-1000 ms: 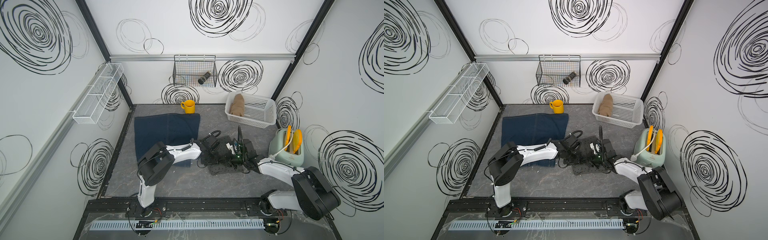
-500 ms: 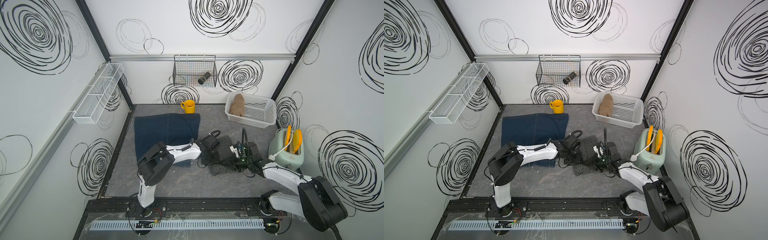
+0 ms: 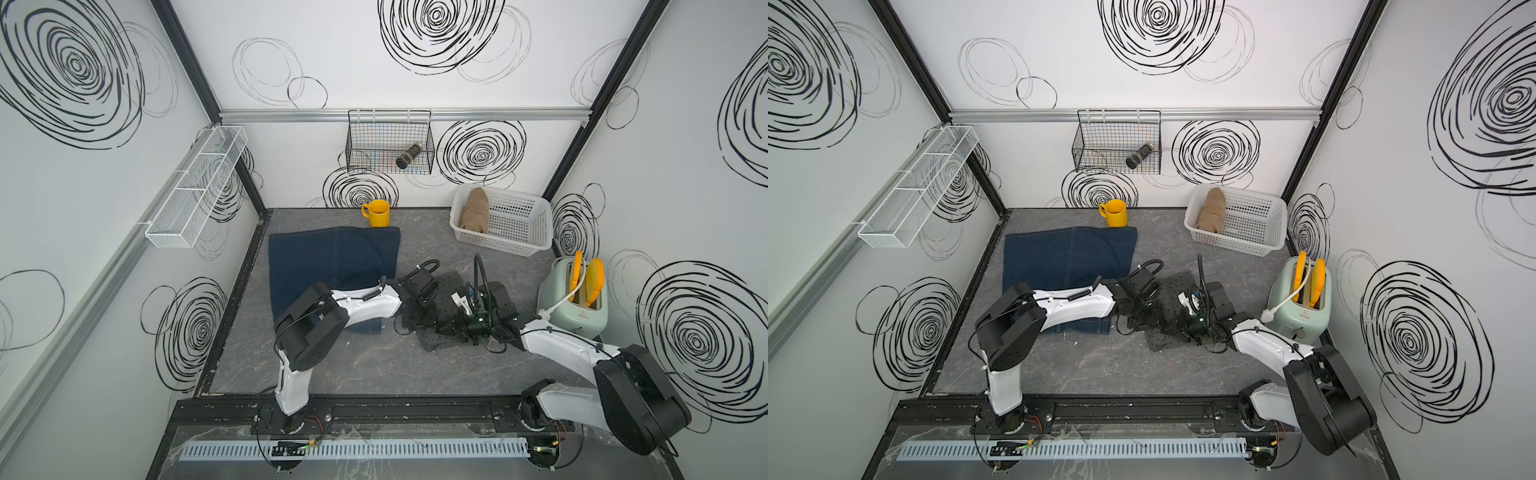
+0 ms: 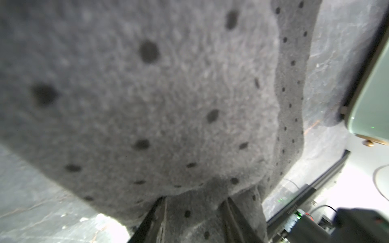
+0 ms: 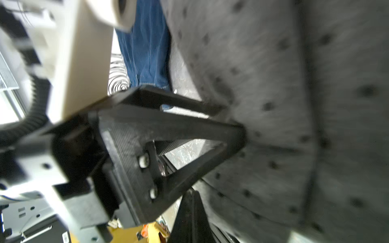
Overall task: Roll up the skirts
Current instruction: Roll the skirt at the center of the board.
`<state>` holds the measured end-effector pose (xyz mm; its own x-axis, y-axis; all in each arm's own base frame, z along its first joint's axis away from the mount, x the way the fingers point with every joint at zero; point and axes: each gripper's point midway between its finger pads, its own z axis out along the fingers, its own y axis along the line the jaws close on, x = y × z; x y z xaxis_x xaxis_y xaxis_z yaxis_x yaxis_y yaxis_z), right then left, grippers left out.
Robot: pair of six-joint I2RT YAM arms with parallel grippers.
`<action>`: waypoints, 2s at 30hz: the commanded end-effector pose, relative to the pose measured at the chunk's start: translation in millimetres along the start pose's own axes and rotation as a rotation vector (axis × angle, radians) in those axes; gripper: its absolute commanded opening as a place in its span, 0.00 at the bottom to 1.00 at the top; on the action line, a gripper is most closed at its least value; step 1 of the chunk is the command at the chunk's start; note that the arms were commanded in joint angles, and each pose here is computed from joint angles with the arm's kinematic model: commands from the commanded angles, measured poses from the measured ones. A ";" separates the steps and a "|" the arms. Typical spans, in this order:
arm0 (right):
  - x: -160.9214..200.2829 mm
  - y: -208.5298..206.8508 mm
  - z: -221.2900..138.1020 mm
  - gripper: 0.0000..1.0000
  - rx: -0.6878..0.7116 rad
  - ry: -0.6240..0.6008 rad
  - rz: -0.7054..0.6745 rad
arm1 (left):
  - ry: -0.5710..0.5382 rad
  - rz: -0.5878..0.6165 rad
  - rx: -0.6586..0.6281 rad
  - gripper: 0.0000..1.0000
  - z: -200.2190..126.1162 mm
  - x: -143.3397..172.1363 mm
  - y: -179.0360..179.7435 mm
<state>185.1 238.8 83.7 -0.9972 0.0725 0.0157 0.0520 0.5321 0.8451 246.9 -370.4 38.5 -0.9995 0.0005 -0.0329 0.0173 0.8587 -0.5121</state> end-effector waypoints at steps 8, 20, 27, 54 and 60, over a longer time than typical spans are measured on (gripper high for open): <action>-25.3 15.8 -6.0 0.00 -0.032 -0.053 -0.033 | 0.015 0.014 0.016 0.47 3.8 4.0 -5.1; -22.8 -48.8 6.0 0.00 0.134 -0.014 0.040 | 0.018 0.030 0.059 0.51 -3.6 3.9 -18.1; -19.8 -78.8 5.4 0.00 0.198 0.003 0.061 | -0.046 0.042 0.059 0.58 -26.7 -14.2 -27.1; -20.0 -98.2 0.9 0.00 0.299 0.025 0.045 | -0.270 0.092 -0.284 0.40 15.6 -120.4 40.7; -13.0 -101.9 -2.7 0.00 0.349 0.033 0.015 | -0.317 0.029 -0.281 0.43 24.6 -128.0 48.4</action>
<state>215.6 208.7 30.7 -0.9989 0.0436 -0.0174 0.0157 0.6596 0.7515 359.5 -368.3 36.8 -0.9504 -0.0121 -0.3109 0.0971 0.9378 -0.3334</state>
